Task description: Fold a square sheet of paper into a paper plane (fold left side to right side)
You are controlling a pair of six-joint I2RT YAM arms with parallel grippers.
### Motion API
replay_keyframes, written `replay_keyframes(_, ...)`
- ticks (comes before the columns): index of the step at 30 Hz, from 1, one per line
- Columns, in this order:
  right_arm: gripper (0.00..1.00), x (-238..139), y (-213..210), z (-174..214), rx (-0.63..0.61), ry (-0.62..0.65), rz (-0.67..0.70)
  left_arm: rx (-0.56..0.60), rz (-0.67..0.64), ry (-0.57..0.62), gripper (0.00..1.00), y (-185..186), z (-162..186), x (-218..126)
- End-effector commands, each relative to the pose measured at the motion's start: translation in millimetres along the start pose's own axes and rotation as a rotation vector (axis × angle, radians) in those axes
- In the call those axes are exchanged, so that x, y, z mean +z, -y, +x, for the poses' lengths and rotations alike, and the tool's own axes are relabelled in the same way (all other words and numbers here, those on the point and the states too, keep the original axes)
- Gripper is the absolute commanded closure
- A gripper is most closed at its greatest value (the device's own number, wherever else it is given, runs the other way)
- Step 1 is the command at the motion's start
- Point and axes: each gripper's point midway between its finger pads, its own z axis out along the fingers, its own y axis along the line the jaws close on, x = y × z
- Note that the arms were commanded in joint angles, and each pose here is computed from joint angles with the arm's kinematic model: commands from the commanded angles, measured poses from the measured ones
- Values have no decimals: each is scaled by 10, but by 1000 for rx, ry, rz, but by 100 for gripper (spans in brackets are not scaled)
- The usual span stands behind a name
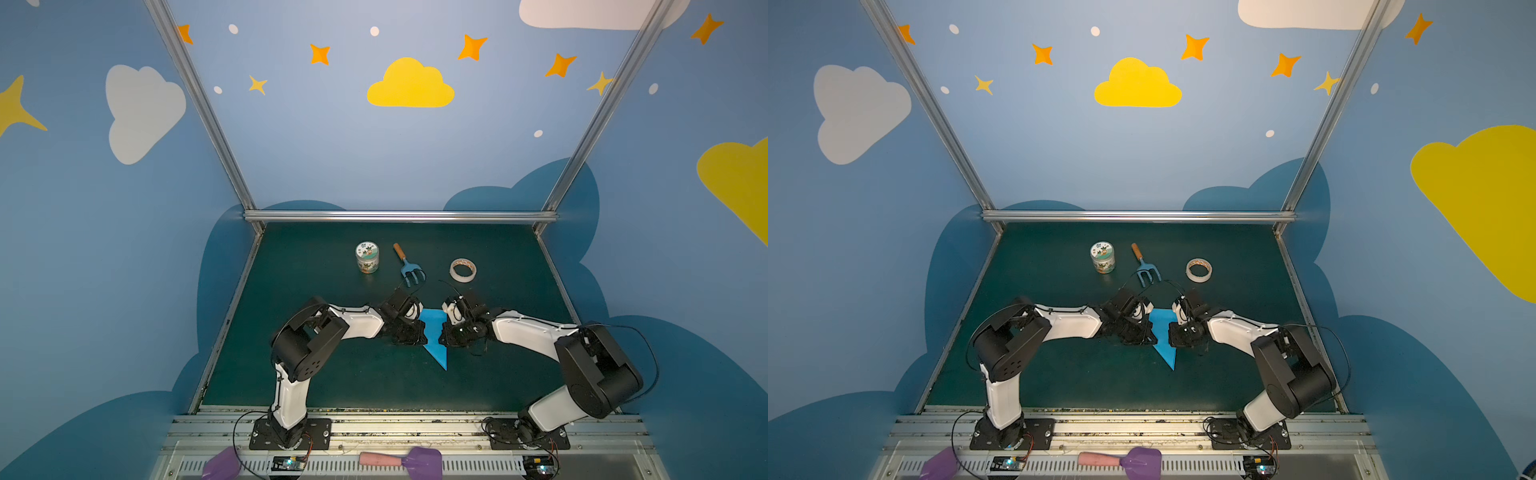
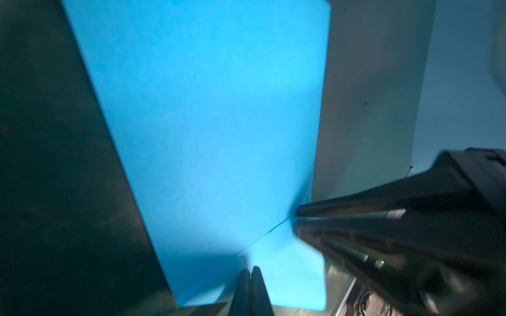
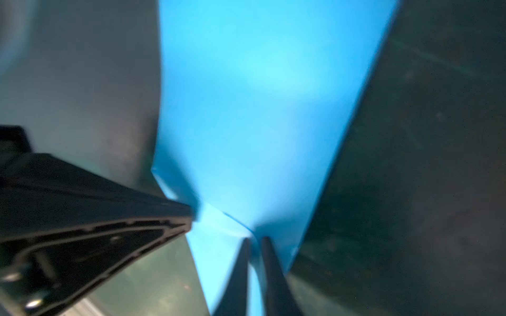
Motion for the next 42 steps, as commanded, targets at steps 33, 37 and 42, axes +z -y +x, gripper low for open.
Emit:
replay_keyframes(33,100,148,-404,238,-11,-81,-49,-47,-147,-45,96,-392,229,89)
replay_keyframes(37,100,193,-291,361,6,-100,-24,-47,-147,-46,96,-395,232,90)
replay_keyframes(42,100,191,-213,474,30,-110,-15,-46,-144,-48,96,-395,244,91)
